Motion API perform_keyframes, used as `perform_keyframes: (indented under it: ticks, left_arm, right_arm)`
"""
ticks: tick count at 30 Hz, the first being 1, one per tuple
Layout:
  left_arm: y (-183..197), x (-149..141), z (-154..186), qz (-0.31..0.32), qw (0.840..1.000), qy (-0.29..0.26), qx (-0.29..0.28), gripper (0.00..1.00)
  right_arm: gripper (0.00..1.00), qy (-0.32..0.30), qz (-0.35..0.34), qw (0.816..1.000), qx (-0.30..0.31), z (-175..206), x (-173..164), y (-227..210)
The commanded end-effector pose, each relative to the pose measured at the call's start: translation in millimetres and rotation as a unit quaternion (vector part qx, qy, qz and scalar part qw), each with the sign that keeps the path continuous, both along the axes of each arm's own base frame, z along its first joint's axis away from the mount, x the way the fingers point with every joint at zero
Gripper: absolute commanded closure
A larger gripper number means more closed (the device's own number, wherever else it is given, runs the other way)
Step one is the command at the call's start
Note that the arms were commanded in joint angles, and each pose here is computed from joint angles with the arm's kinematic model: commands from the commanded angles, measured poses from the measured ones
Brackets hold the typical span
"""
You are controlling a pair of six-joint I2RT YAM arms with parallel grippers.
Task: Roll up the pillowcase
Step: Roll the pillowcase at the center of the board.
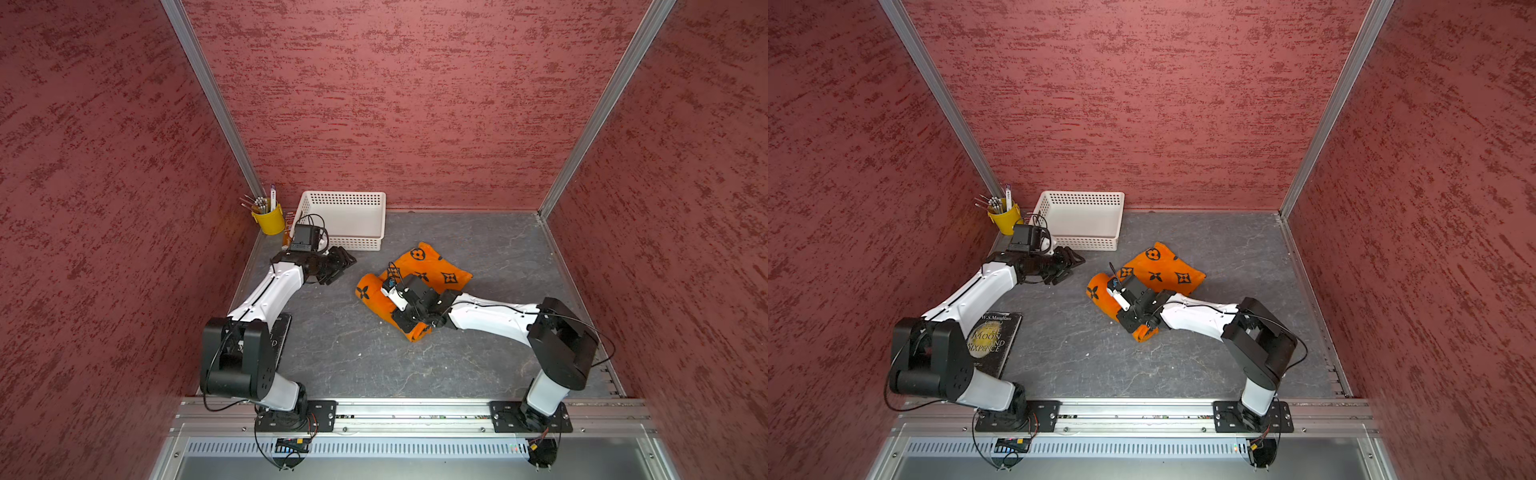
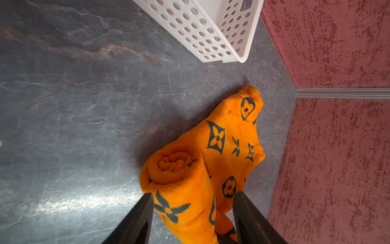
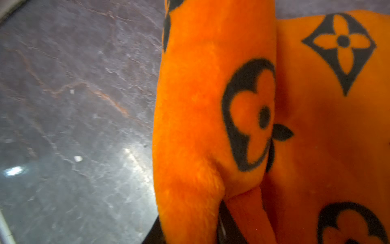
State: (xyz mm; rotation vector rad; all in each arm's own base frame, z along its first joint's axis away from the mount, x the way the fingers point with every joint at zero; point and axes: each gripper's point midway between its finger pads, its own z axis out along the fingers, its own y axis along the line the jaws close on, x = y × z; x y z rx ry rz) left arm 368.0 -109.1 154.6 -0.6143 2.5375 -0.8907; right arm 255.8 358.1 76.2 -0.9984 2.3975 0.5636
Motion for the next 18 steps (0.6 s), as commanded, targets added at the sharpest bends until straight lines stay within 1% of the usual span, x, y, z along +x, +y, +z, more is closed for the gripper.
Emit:
perform_keyframes:
  ticks: [1,4,6,9,13,18]
  left_arm:
    - [2.1,-16.4,3.5,-0.019,1.000,-0.009,0.018,0.37]
    - [-4.2,-26.3,4.3,-0.029,0.999,-0.013,0.024,0.37]
    - [-13.1,-33.4,3.0,-0.042,0.999,-0.013,0.031,0.37]
    - [-29.8,-44.1,-2.4,-0.068,0.997,-0.009,0.047,0.37]
    - [-51.2,-55.9,-16.2,-0.094,0.994,0.006,0.057,0.38]
    - [-71.9,-59.9,-33.5,-0.113,0.992,0.024,0.053,0.38]
  right_arm:
    - [0.73,0.077,0.006,0.994,0.081,13.1,-15.3,22.0]
    - [0.72,0.134,-0.006,0.985,0.109,5.5,-7.2,16.6]
    - [0.72,0.173,-0.019,0.976,0.132,0.6,1.3,9.2]
    - [0.70,0.213,-0.048,0.962,0.166,-5.0,18.0,-4.8]
    - [0.69,0.271,-0.087,0.935,0.212,-14.5,32.6,-19.8]
    - [0.64,0.318,-0.131,0.903,0.258,-26.2,41.2,-30.1]
